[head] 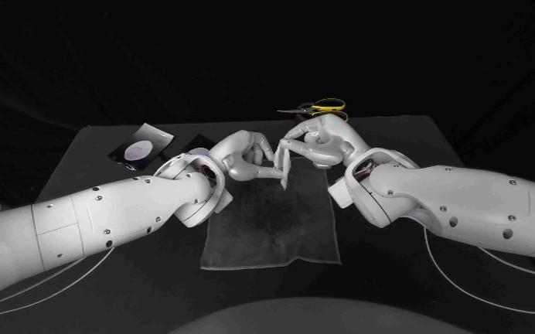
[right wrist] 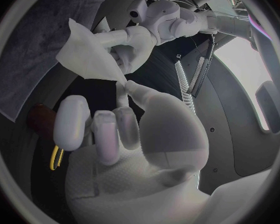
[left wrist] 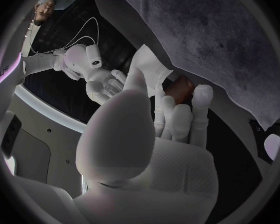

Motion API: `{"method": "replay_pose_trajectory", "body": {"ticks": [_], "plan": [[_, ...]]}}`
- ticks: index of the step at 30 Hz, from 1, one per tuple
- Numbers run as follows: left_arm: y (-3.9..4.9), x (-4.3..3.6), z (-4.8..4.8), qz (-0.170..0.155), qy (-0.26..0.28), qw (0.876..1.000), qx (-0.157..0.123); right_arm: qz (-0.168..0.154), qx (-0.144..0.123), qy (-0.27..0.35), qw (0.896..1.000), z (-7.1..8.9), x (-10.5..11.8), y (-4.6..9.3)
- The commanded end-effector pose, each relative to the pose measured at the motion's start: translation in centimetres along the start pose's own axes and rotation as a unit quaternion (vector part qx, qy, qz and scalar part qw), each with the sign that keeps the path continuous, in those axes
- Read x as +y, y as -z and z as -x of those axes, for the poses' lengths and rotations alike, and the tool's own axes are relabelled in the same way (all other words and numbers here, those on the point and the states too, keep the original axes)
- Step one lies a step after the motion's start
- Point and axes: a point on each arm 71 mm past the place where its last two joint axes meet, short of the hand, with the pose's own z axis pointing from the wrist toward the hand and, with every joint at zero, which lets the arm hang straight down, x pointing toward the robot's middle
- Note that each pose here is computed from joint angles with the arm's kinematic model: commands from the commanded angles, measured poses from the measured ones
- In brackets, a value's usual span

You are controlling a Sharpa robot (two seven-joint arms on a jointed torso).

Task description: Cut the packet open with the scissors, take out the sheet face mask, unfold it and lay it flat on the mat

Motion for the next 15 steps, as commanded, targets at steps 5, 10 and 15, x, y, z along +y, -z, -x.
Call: {"method": "replay_pose_trajectory", "body": {"ticks": [5,10,15], "plan": [[-0.05,-0.16,0.33,-0.003,0.017,1.0,-0.025,-0.001,0.01,0.005,1.0,0.03,-0.14,-0.01],[-0.02,-0.43,0.45,-0.019,0.03,0.999,-0.033,-0.006,0.008,0.008,1.0,0.23,-0.44,-0.1],[0.08,-0.73,0.55,-0.037,0.041,0.998,-0.04,-0.01,0.008,0.01,1.0,0.36,-0.73,-0.21]]}}
